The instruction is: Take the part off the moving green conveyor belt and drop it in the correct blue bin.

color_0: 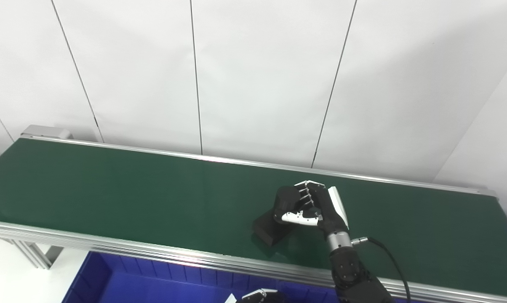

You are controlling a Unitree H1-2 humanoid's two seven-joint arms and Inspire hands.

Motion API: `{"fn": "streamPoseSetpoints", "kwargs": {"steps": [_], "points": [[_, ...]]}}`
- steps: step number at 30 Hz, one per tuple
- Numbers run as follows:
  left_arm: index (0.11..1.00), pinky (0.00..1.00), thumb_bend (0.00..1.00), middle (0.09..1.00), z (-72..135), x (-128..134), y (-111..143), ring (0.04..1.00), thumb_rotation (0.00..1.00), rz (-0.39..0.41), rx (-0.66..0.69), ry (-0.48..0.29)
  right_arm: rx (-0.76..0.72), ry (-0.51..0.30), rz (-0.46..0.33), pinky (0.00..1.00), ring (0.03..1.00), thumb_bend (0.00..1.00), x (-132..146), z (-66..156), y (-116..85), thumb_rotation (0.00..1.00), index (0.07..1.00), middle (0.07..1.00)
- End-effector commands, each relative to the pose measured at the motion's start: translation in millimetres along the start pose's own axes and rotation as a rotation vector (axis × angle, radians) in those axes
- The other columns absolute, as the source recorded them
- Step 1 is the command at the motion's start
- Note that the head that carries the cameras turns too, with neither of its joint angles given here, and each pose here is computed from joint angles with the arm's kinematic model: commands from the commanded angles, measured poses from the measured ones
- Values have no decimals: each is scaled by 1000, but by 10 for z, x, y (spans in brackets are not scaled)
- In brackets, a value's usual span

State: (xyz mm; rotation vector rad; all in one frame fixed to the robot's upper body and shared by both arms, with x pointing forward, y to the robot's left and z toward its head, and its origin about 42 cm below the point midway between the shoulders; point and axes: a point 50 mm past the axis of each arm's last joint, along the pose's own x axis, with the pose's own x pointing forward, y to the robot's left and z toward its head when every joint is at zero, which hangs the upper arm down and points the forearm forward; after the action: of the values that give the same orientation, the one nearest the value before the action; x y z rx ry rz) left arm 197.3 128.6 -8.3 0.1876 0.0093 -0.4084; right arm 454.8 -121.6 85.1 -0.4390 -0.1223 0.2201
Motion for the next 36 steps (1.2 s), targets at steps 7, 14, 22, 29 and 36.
{"fn": "streamPoseSetpoints", "kwargs": {"steps": [7,14,22,29,36], "points": [[748,697,905,766,115,63,0,746,151,9,-18,-61,28,-100,-50,336,393,527,127,241,-127,0,503,445],[748,696,904,769,127,64,6,747,145,11,-25,-64,35,-145,-75,326,386,528,86,299,-181,0,505,438],[782,715,886,789,135,81,151,771,178,17,-38,-69,35,-267,-108,327,392,528,16,540,-260,0,503,442],[841,806,800,832,208,88,293,835,236,9,-95,-96,11,-321,-161,318,386,526,-102,712,-532,0,510,441],[821,781,812,818,332,35,563,814,197,25,-116,-153,5,-300,-204,329,397,527,-349,706,-813,0,504,450]]}}
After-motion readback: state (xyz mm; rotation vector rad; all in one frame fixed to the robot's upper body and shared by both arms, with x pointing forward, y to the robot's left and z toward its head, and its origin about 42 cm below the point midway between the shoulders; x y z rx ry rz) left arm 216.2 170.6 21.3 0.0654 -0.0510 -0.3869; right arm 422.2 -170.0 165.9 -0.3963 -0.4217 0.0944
